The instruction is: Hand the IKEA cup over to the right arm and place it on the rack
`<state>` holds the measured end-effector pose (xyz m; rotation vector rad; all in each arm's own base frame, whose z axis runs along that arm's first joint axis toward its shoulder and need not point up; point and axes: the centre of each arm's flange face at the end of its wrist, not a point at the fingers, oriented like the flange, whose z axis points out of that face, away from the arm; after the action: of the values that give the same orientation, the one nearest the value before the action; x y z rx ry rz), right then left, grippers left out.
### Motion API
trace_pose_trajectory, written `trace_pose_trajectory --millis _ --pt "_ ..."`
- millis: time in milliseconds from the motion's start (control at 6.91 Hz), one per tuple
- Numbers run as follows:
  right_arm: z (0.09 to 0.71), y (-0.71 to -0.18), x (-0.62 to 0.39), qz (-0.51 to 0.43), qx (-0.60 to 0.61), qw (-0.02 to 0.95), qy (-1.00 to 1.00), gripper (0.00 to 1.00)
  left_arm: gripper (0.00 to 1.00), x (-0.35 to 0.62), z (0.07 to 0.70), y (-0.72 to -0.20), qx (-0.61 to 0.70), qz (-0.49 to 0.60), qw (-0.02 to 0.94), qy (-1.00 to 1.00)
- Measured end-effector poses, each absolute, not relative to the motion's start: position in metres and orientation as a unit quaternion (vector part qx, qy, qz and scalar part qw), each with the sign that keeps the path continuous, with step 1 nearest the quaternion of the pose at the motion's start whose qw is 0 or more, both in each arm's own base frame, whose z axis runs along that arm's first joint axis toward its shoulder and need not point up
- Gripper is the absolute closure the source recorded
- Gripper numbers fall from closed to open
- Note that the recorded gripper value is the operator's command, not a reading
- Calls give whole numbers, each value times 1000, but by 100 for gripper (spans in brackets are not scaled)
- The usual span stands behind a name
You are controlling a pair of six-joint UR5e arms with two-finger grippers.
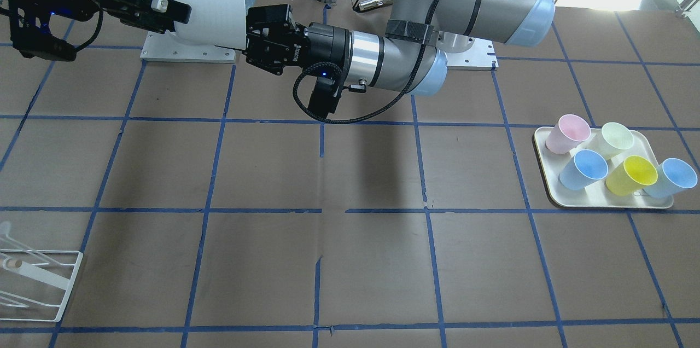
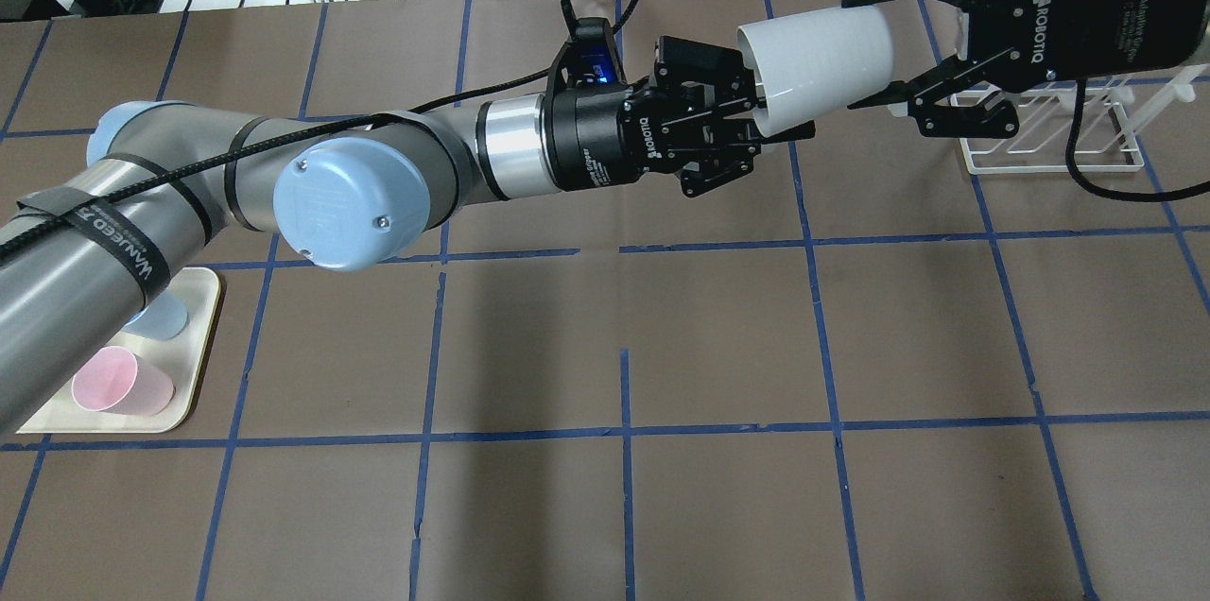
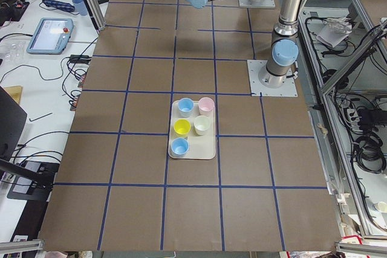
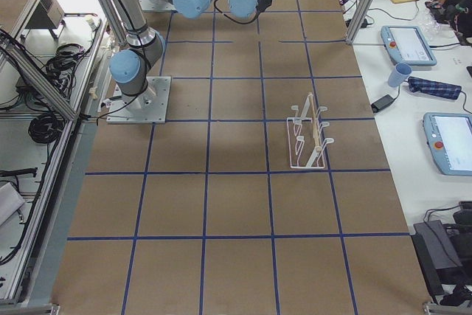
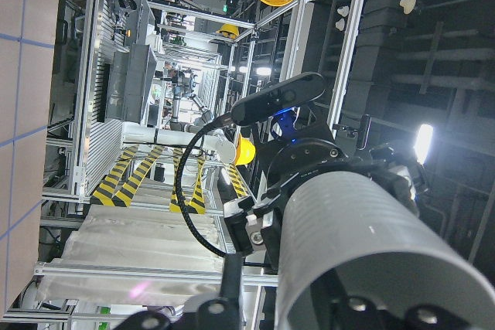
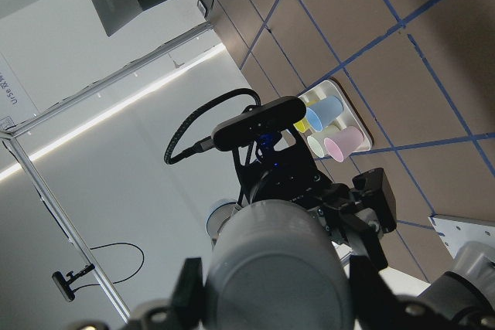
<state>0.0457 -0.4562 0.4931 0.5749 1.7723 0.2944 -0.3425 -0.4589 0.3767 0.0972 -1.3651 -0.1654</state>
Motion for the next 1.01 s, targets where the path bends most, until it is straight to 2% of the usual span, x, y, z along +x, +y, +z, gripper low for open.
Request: trace_pose_trajectory --millis 145,289,579,1013 --pt "493 -456 46 127 248 587 760 67 49 -342 380 -458 42 -75 772 -630" --pt "493 -457 45 128 248 586 761 74 48 -341 382 -457 42 -74 772 -630" --pt "495 -457 41 131 250 577 766 81 45 -336 381 -459 45 -73 770 -633" --pt "498 -463 17 99 235 539 803 83 45 -333 381 -460 50 -75 768 -634"
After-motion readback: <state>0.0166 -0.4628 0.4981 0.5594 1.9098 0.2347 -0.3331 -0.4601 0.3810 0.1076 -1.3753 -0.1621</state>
